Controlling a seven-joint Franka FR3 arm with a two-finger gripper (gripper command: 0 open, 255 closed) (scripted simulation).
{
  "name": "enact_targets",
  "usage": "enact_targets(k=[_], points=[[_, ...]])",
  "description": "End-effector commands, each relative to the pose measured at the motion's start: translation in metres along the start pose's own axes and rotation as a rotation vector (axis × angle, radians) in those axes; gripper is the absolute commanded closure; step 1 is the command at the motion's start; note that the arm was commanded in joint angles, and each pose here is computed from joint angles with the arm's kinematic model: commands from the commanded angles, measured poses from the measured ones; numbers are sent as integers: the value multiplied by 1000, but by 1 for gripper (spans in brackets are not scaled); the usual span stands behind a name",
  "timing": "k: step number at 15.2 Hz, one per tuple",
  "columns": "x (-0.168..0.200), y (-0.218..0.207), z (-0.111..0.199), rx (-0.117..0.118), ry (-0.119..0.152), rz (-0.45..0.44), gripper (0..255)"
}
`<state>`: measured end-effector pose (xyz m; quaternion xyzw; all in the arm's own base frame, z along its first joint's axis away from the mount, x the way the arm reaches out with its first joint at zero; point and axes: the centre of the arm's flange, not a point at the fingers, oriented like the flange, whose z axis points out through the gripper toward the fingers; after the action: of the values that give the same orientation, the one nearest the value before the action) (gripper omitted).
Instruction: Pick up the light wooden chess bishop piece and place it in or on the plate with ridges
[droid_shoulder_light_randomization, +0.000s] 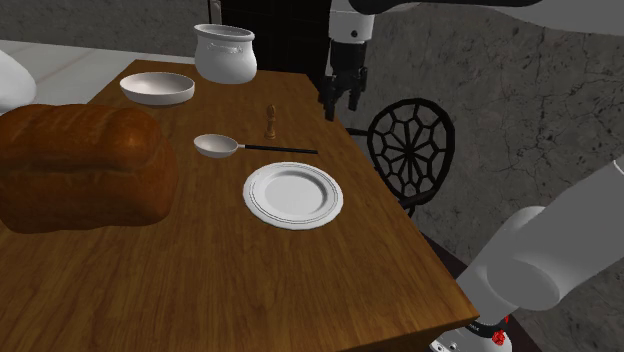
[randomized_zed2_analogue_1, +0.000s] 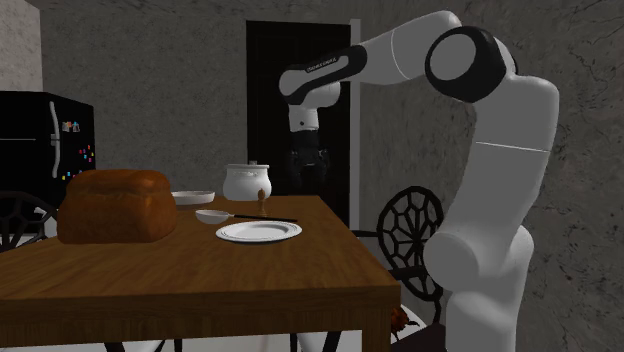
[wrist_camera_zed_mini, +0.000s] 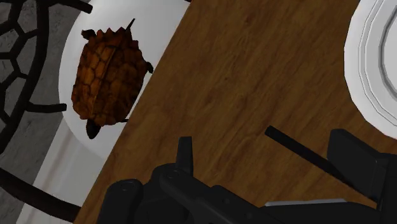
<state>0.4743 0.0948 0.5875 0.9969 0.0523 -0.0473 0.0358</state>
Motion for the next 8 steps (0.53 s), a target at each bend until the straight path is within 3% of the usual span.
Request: enact_targets(k=[1,8], points=[[27,-10,0,7,3,-4,0],[109,-46,-8,28,11,-19,0]])
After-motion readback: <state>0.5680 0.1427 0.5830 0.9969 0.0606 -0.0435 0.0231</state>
